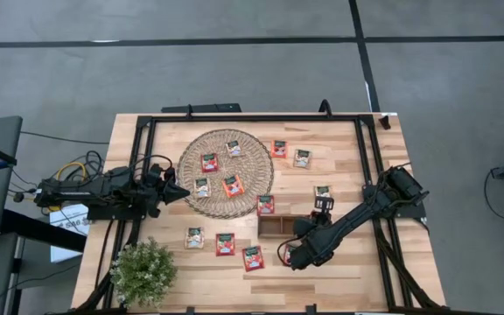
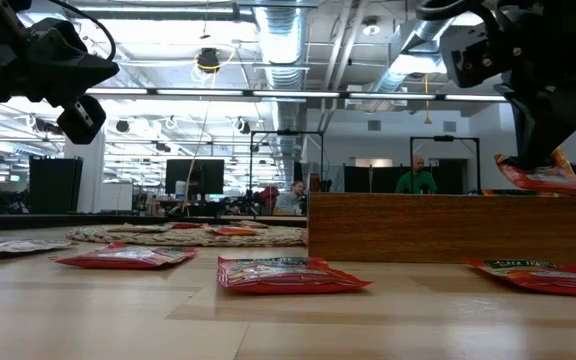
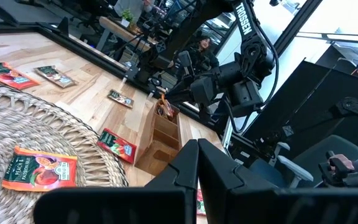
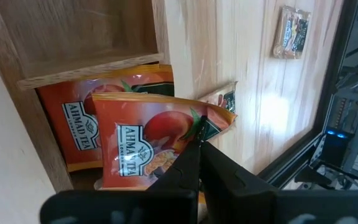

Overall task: Pick & Place Tea
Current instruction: Put the orange tea bag into the right section of the wooden organizer

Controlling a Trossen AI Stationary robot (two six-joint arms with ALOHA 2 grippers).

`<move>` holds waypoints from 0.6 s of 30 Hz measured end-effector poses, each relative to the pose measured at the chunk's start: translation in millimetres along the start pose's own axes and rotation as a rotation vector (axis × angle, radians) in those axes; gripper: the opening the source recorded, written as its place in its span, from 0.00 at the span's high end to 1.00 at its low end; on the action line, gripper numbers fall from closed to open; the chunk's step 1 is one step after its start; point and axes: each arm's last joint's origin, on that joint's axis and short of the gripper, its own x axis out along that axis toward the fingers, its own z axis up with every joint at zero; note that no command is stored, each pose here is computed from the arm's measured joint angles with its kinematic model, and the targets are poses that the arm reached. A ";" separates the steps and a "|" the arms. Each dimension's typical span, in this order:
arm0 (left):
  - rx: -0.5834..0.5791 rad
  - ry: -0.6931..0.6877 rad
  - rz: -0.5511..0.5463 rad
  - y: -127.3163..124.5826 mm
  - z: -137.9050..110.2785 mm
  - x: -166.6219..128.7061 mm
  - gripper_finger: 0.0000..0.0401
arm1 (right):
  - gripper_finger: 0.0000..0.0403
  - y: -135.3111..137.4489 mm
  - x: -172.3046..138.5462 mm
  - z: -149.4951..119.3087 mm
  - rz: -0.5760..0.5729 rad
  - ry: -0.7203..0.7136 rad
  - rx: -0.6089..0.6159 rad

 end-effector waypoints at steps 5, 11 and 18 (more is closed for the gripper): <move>0.000 0.000 0.000 0.0 0.0 0.0 1.00 | 1.00 0.0 0.0 0.0 0.000 0.000 0.000; 0.000 0.000 0.000 0.0 0.0 0.0 1.00 | 0.92 -0.3 0.0 -0.3 -0.003 0.002 -0.004; 0.000 0.000 0.000 0.1 0.0 0.0 1.00 | 0.78 -0.8 0.0 -0.7 -0.008 0.006 -0.006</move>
